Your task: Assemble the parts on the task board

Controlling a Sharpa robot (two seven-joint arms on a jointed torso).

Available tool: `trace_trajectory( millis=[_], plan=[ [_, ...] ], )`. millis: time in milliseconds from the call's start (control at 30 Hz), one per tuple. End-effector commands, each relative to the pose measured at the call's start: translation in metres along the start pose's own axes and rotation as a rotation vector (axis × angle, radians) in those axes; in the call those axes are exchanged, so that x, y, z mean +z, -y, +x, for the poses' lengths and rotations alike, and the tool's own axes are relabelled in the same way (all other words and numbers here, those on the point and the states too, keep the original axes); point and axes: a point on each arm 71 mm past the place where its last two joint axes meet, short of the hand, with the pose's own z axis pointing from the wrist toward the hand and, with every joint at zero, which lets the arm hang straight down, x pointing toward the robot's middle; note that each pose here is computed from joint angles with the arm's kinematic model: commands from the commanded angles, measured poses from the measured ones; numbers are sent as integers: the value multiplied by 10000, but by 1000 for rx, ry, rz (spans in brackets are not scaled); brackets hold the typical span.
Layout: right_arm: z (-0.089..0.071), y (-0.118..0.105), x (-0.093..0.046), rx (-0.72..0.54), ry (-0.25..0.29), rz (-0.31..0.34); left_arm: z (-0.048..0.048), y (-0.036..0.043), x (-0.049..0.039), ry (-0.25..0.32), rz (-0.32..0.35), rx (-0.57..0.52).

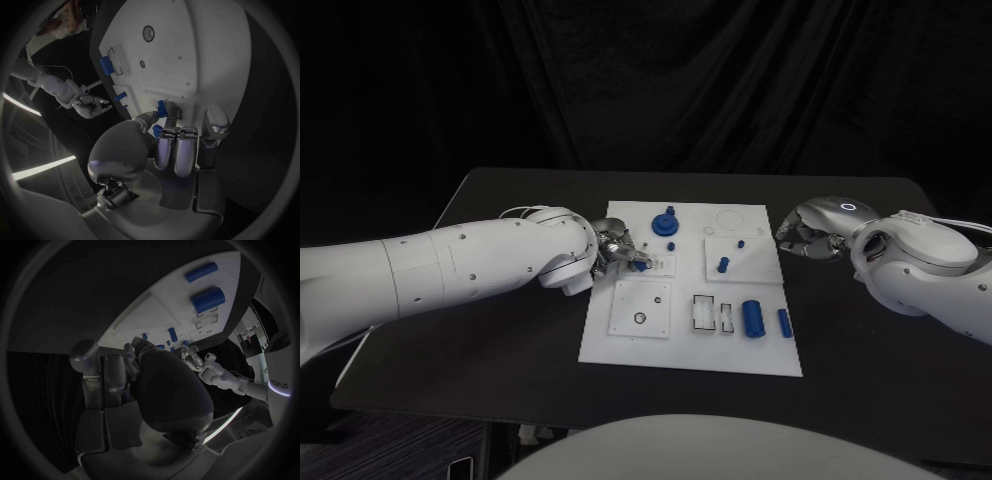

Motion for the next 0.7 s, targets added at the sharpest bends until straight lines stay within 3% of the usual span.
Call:
trace_trajectory(
  millis=[33, 400, 700],
  plan=[
    [10, 26, -19, -1, 1, 23, -52, 30, -33, 104, 52, -49],
    [6, 55, -55, 3, 8, 32, -135, 83, -112, 283, 135, -22],
    [4, 61, -69, 5, 10, 34, -22, 39, -62, 329, 117, -42]
  ],
)
